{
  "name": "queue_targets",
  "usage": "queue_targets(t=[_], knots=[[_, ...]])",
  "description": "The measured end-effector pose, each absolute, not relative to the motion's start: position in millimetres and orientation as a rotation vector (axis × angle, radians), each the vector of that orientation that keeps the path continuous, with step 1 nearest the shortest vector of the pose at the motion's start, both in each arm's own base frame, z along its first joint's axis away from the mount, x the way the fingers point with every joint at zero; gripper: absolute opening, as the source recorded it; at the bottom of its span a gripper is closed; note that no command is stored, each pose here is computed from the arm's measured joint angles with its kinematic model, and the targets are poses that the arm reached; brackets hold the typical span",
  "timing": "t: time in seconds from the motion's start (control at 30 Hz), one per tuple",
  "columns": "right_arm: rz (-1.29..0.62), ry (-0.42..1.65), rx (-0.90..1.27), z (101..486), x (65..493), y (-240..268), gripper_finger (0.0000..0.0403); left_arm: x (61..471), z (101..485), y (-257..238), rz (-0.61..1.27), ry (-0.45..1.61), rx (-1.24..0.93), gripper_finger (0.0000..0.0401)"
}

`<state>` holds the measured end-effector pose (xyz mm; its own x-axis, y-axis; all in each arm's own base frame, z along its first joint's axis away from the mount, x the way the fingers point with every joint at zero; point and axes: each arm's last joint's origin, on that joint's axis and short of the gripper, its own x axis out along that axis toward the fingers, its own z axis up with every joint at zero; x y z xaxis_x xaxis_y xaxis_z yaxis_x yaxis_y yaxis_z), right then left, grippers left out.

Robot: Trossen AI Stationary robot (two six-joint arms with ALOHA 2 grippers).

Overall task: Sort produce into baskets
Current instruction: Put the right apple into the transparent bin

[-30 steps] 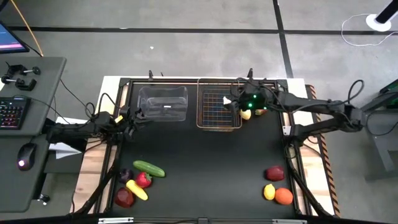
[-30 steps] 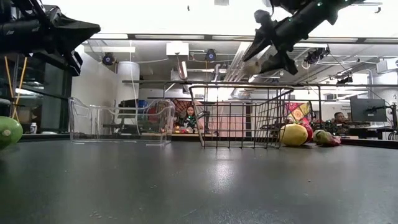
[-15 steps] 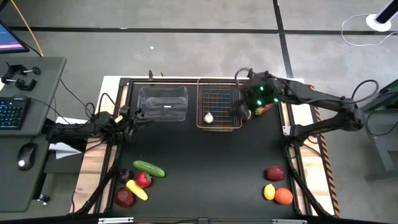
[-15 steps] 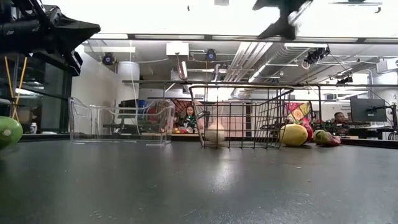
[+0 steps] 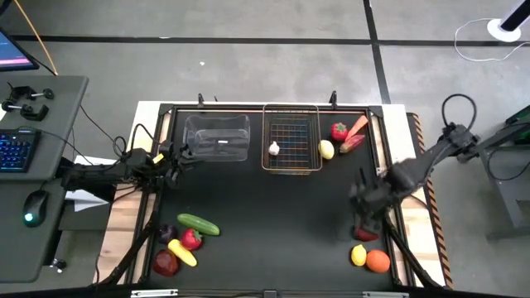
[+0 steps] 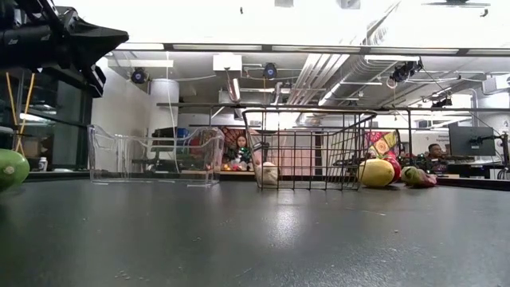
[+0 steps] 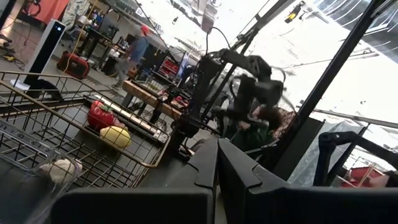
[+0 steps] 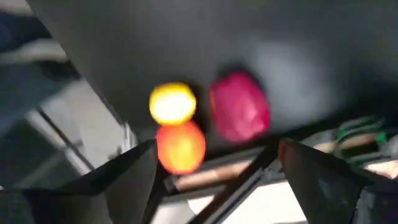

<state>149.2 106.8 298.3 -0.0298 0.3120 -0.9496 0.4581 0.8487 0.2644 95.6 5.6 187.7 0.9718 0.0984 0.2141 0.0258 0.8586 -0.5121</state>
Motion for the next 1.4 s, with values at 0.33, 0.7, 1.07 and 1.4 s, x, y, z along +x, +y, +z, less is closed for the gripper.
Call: queue_targets(t=[0.33, 0.7, 1.07, 1.4], knots=[[-0.045, 1.728, 0.498, 228, 133, 123, 0.0327, 96, 188, 6, 0.038, -0.238, -0.538, 0.0], [0.013, 1.741, 0.272, 196, 126, 131, 0.0327, 96, 188, 6, 0.038, -0.238, -0.538, 0.0], [0.041, 1.756, 0.035, 158, 139, 155, 0.0328, 96, 188, 6, 0.039, -0.238, -0.538, 0.0], [-0.015, 1.724, -0.058, 176, 156, 149, 0.0284, 96, 188, 6, 0.038, -0.238, -0.538, 0.0]])
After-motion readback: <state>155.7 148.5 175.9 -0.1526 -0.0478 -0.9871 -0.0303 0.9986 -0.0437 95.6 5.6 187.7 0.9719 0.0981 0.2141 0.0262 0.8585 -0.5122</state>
